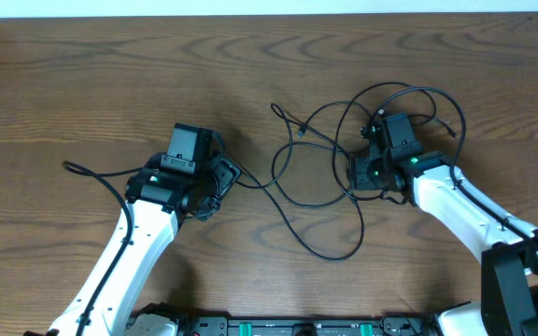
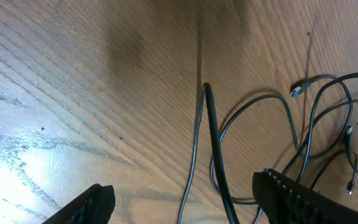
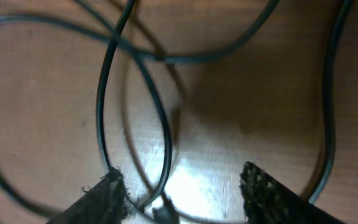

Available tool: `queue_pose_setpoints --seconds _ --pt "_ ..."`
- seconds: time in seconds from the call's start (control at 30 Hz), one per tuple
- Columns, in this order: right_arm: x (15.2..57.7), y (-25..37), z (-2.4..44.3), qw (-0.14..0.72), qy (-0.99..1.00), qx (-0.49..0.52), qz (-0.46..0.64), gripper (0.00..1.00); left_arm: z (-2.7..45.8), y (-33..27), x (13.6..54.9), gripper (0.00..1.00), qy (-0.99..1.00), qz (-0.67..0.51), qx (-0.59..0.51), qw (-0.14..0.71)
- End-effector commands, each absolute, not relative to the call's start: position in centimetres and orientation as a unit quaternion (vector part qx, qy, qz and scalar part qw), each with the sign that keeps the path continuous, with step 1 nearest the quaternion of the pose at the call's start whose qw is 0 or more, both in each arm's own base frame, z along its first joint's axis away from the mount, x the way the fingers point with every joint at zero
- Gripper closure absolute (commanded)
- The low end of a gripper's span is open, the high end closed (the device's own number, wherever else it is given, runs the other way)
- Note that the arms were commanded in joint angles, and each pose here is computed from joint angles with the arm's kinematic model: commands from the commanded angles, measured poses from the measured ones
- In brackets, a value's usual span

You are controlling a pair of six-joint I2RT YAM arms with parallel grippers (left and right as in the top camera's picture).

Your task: Untangle cables

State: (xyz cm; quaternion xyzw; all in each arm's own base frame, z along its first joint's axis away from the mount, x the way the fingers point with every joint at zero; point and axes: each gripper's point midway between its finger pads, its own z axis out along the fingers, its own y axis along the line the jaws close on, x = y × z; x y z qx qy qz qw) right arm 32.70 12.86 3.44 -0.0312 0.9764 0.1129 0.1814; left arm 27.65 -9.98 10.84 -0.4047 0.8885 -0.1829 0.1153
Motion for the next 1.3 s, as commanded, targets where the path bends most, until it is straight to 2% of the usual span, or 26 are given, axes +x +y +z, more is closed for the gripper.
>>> queue_pose_setpoints --seconds 0.0,0.13,0.2,0.27,0.33,0.37,0.4,0.43,0.5,0.57,0.63,0.67,0.8,0.9,1.07,1.17,1.27 --pt "33.4 12.0 2.3 0.195 0.978 -0.008 0.076 0.47 10.8 -9.7 27.6 0.24 0.886 -0.178 -0.412 0.120" --pt "34.1 13.0 0.9 0.199 0.977 -0.020 0.076 0.48 10.8 -9.7 27.6 0.25 0.886 -0.178 -0.412 0.120" --pt "34.1 13.9 0.3 0.200 0.976 -0.032 0.074 0.53 10.8 -9.7 27.6 0.25 0.886 -0.178 -0.412 0.120" --pt "33.9 14.2 -0.3 0.199 0.977 -0.034 0.063 0.65 10.8 -9.7 27.6 0.24 0.886 -0.177 -0.412 0.120" --pt "33.6 14.2 -0.7 0.196 0.979 -0.035 0.048 0.82 10.8 -9.7 27.6 0.25 0.886 -0.177 -0.412 0.119" --pt "33.6 13.8 -0.8 0.196 0.979 -0.034 0.034 0.93 10.8 -9.6 27.6 0.24 0.886 -0.177 -0.412 0.119" --pt "33.6 13.4 -0.7 0.197 0.980 -0.032 0.023 0.99 10.8 -9.7 27.5 0.25 0.886 -0.176 -0.412 0.119" --pt "33.8 12.9 -0.3 0.202 0.979 -0.028 0.009 0.99 10.8 -9.6 27.5 0.25 0.886 -0.176 -0.412 0.118" --pt "35.2 10.7 2.1 0.235 0.971 -0.010 -0.049 0.99 10.8 -9.6 27.5 0.24 0.886 -0.175 -0.412 0.117" --pt "37.3 8.6 6.6 0.289 0.950 0.000 -0.115 0.99 10.7 -9.6 27.4 0.24 0.887 -0.174 -0.412 0.116" --pt "39.6 7.4 12.3 0.350 0.920 -0.024 -0.172 0.99 10.7 -9.6 27.4 0.24 0.887 -0.174 -0.412 0.116" --pt "41.1 6.9 16.9 0.395 0.893 -0.049 -0.209 0.99 10.7 -9.6 27.4 0.24 0.887 -0.175 -0.412 0.116" --pt "42.8 7.9 23.9 0.447 0.859 -0.107 -0.224 0.99 10.7 -9.6 27.4 0.24 0.887 -0.174 -0.412 0.116" --pt "44.0 10.4 28.3 0.495 0.831 -0.149 -0.207 0.99 10.7 -9.6 27.4 0.25 0.887 -0.174 -0.412 0.116" --pt "45.2 14.0 38.1 0.623 0.748 -0.135 -0.185 0.99 10.7 -9.6 27.4 0.24 0.887 -0.174 -0.412 0.116" --pt "44.2 18.9 43.0 0.682 0.704 -0.174 -0.096 0.99 10.7 -9.6 27.4 0.25 0.887 -0.174 -0.412 0.116" --pt "41.9 24.5 44.4 0.688 0.680 -0.255 0.013 0.99 10.7 -9.6 27.4 0.24 0.887 -0.174 -0.412 0.116"
